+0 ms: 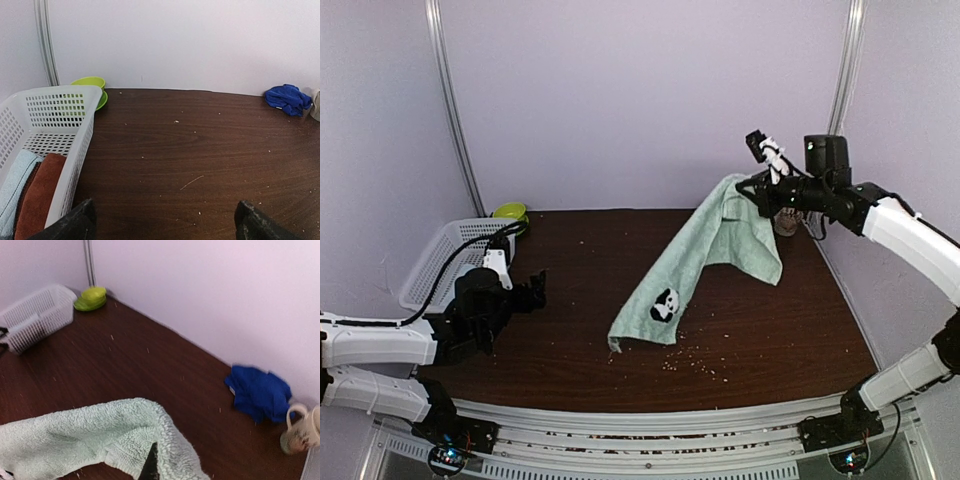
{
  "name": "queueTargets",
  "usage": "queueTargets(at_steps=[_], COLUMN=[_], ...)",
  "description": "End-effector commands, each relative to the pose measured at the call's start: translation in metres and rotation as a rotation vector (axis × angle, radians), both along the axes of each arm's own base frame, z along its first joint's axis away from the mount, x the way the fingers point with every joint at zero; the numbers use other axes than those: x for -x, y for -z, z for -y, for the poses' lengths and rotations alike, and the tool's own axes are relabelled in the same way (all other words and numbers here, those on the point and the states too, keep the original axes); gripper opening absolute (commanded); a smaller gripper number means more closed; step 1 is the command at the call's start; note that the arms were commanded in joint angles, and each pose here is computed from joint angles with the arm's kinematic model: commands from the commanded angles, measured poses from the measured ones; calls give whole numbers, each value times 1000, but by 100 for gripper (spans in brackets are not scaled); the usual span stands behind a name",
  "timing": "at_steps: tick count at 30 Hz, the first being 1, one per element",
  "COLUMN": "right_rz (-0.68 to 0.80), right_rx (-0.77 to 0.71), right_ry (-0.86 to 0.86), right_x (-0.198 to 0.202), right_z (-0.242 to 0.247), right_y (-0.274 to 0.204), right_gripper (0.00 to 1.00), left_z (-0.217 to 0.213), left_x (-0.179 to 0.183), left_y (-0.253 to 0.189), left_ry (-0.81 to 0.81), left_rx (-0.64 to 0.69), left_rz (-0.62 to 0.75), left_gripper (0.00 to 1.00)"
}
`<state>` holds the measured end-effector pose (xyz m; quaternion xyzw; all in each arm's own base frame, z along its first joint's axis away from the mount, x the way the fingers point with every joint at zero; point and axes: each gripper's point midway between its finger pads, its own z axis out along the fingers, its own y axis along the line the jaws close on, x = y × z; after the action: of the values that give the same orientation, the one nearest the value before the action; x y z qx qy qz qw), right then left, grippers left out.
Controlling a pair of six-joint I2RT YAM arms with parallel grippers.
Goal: Roll the towels
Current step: Put down the towel at the center of the board.
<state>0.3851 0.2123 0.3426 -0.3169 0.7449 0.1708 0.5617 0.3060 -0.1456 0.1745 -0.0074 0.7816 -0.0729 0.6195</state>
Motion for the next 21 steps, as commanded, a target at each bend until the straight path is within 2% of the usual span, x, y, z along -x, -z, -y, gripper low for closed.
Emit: queueTargets(at_steps=[1, 5, 8, 12, 19, 21], right_rz=[-222, -341, -369, -355, -336, -323], right_rx=[265, 412, 443, 480, 608, 636], right_ry=[175, 295, 343, 436, 611, 665], right_x=[-13, -11, -11, -15, -23, -26], right_z=[46, 79, 90, 106, 144, 156], right_y=[126, 180, 194, 201, 219, 218], right_gripper=[0, 0, 0, 0, 34, 45], left_z=[14, 34, 59, 112, 231, 256], left_x=[0, 2, 2, 9, 57, 72], left_y=[-14, -13, -6, 5, 36, 40], left_ry=[73, 183, 276, 404, 651, 713], left_rx=[10, -4, -27, -145, -481, -526], left_rz=[41, 48, 26, -3, -7, -5], left_gripper=[98, 98, 98, 98, 98, 98])
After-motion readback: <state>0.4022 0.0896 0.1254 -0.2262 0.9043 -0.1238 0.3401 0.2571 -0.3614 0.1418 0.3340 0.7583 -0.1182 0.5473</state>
